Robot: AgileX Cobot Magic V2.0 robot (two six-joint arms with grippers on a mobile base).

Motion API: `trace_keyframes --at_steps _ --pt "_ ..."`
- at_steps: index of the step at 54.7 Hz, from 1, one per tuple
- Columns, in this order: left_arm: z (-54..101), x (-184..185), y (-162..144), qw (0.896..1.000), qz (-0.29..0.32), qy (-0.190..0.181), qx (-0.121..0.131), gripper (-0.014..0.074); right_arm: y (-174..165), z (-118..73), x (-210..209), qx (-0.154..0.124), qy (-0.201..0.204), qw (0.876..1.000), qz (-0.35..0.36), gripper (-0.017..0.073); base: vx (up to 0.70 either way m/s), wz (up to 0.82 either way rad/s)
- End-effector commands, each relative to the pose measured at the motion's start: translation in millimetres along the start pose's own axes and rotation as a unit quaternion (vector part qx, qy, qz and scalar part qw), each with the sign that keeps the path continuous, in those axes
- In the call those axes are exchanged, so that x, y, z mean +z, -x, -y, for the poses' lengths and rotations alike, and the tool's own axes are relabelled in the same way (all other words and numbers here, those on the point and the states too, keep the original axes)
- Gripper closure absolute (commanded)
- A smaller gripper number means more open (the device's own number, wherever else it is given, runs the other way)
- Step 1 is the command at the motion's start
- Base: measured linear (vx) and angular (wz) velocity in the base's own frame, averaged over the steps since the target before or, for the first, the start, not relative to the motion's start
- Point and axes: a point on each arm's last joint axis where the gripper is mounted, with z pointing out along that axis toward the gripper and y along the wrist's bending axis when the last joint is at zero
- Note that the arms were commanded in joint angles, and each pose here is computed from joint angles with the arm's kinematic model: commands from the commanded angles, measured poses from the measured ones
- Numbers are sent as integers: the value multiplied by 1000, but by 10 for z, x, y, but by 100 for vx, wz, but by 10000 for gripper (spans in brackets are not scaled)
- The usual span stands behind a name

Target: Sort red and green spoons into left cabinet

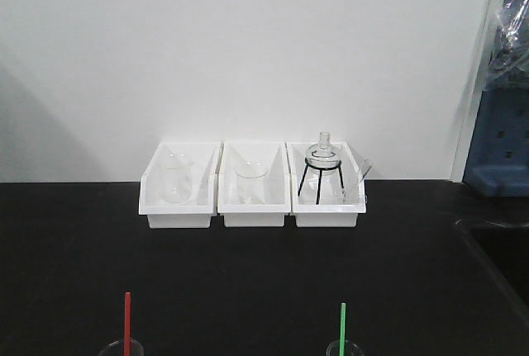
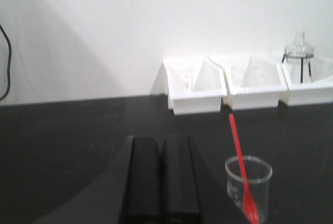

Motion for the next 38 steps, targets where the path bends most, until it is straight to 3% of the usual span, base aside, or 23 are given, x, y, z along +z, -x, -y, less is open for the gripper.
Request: trace_keyframes --at_steps 1,10,16,20,28,38 --pt "-1 -34 183 995 94 -1 -13 597 142 -7 -21 1 2 996 91 566 0 0" --pt "-3 -88 466 986 166 -6 -33 596 388 0 -75 32 8 985 169 566 0 0" --pt "-6 -133 706 984 173 -5 -31 596 605 22 -119 26 3 985 172 566 0 0" --pt "-9 -153 856 988 152 -4 -29 595 727 45 -130 27 -2 989 143 566 0 0" --pt "-13 -104 994 998 55 0 -8 594 806 79 -73 24 -13 999 33 564 0 0" --pt "-13 -8 968 1000 12 0 -1 593 789 82 42 24 -13 999 -17 560 0 0"
